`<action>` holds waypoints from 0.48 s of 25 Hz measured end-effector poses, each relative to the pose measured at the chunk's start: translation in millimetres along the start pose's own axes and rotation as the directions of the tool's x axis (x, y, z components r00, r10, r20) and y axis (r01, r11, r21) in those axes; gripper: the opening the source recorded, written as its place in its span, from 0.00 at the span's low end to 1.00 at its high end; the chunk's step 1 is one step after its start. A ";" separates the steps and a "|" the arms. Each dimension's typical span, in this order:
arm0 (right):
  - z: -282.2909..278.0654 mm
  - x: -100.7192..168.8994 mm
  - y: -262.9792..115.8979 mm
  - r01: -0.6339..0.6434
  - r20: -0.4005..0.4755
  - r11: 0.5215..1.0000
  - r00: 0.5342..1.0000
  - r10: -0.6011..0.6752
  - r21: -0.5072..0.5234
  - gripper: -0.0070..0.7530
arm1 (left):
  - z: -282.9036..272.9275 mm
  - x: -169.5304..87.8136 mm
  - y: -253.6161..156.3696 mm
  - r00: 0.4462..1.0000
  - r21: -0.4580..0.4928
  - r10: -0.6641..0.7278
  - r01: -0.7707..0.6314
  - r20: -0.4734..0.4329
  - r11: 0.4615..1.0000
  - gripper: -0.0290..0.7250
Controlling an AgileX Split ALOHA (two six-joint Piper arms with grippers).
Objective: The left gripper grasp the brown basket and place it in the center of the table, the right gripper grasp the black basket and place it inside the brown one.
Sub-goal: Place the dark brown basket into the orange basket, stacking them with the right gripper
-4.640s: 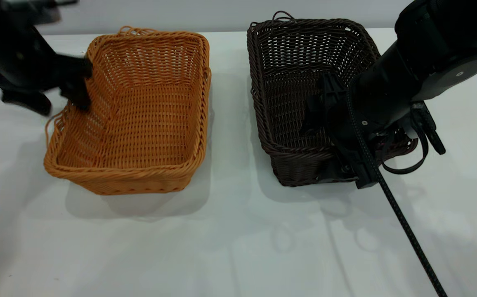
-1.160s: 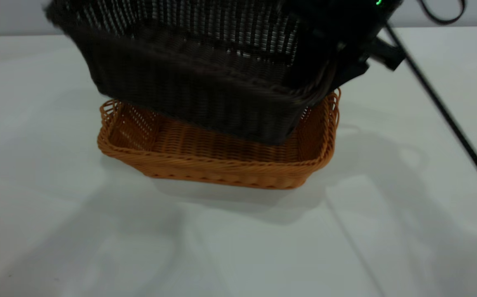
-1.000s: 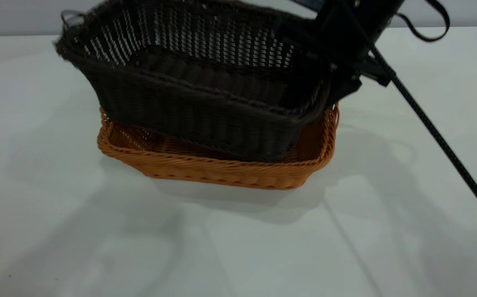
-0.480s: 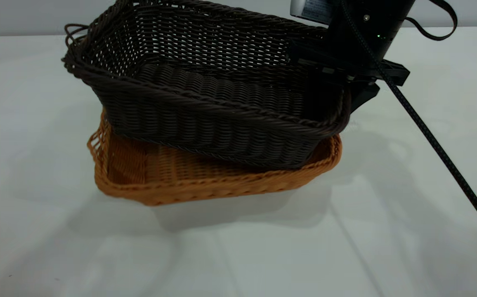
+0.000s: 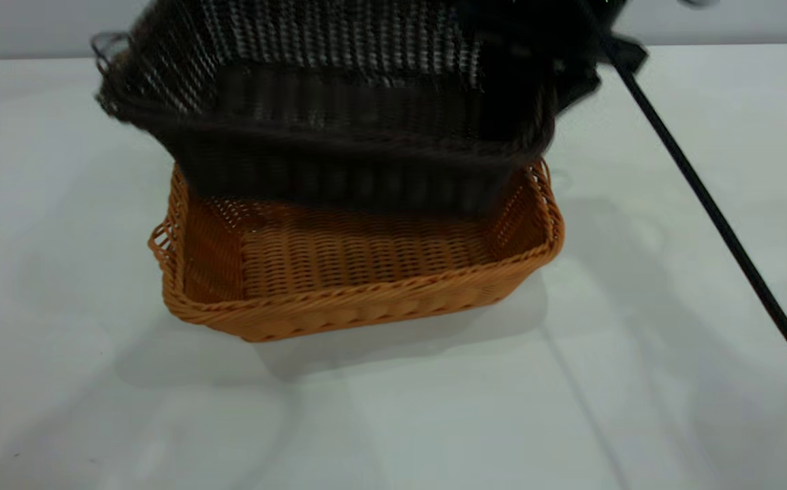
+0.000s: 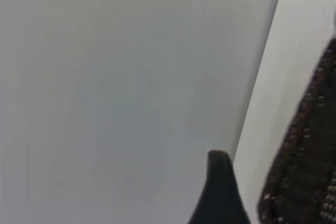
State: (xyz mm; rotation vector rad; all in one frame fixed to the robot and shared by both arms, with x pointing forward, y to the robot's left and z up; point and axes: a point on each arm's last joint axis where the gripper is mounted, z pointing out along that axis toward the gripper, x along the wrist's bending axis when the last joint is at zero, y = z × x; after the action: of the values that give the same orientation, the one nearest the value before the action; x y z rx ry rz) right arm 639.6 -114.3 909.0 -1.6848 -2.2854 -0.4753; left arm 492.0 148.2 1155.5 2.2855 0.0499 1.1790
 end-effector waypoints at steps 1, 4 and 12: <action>-3.4 0.8 2.6 0.016 0.010 1.000 1.000 -0.016 -0.004 0.29 | 1.1 -0.4 -0.2 1.000 0.002 0.000 0.000 0.003 1.000 0.69; -7.6 -0.4 3.6 0.050 0.043 0.999 0.998 -0.051 0.016 0.29 | 2.0 -0.9 -0.6 1.000 0.004 0.000 0.000 0.007 1.000 0.69; 15.3 23.1 -7.0 0.167 0.081 0.979 0.981 -0.176 0.113 0.29 | 2.0 -0.9 -0.6 1.000 0.005 0.000 0.000 0.007 1.000 0.69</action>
State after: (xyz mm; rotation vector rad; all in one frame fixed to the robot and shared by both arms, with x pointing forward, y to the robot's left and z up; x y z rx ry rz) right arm 625.9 -89.9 903.5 -1.4952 -2.4870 -0.3112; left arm 493.1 147.5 1153.6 2.2938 0.0501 1.1718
